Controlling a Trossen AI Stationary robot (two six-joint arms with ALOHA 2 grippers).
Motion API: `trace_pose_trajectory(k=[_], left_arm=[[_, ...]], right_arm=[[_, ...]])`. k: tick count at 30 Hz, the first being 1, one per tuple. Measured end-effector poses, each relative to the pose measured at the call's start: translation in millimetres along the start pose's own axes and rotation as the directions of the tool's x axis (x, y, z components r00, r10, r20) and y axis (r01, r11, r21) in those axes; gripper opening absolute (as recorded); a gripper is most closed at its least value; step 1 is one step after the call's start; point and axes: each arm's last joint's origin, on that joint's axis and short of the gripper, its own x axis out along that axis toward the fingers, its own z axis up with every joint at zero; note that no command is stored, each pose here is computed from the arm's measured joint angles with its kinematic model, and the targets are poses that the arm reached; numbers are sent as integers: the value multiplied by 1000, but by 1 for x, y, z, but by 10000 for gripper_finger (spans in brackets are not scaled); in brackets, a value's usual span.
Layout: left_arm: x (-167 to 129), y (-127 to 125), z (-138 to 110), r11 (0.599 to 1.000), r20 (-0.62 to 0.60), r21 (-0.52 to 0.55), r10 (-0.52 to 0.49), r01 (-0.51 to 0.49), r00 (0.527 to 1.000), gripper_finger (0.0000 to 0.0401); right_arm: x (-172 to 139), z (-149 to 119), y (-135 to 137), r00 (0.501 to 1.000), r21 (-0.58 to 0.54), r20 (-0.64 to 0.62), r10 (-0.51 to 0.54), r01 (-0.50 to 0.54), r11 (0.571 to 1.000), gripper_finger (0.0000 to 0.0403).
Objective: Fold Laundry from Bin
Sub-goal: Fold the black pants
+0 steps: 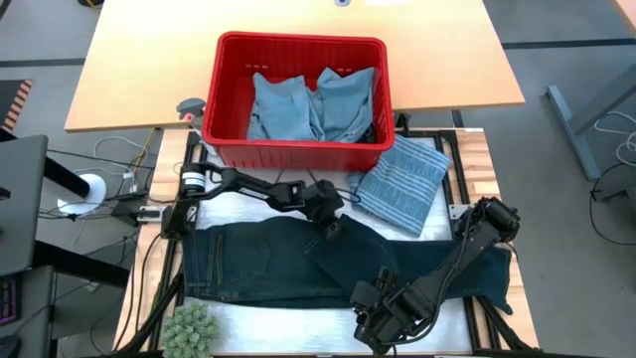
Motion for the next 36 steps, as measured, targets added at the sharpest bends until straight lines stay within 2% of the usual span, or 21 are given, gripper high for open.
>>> trace_pose_trajectory(k=[1,3,8,10,13,16,20,24,27,29,32,36], left_arm=[[0,-1,1,1000,1,-12,-1,1,1000,30],[-2,-2,4,1000,0,-17,20,-20,1000,11],[-26,-23,30,999,23,-16,43,-43,999,5],[-39,-33,37,998,-7,-28,56,-57,998,3],[-61,-55,45,996,-40,-12,84,-85,996,3],[-96,-82,52,992,-59,9,125,-125,990,2],[-133,-103,44,977,-108,27,214,-213,971,2],[-164,-122,31,953,-98,45,303,-300,948,1],[-173,-130,20,920,-104,62,391,-387,914,1],[-175,-133,14,913,-127,42,407,-405,905,1],[-183,-142,7,929,-164,-7,363,-369,917,1],[-196,-153,-2,936,-207,-73,324,-344,923,1]], right_arm=[[0,0,0,1000,0,0,2,-2,1000,249],[0,-1,0,1000,10,-3,-2,2,1000,249],[0,-1,0,1000,34,-7,-7,7,999,249],[0,-2,-1,1000,43,-9,-11,11,999,249],[-3,-3,-2,1000,95,2,-31,30,995,249],[-18,-5,-4,999,143,46,-18,11,990,249],[-48,-14,-11,993,219,113,-38,13,976,249],[-61,-29,-26,981,328,102,-165,123,936,249],[-57,-32,-33,963,391,80,-258,208,897,249],[-49,-31,-34,954,360,72,-292,248,899,249],[-40,-26,-34,942,254,100,-322,288,923,249],[-35,-22,-37,918,190,141,-370,342,920,249]])
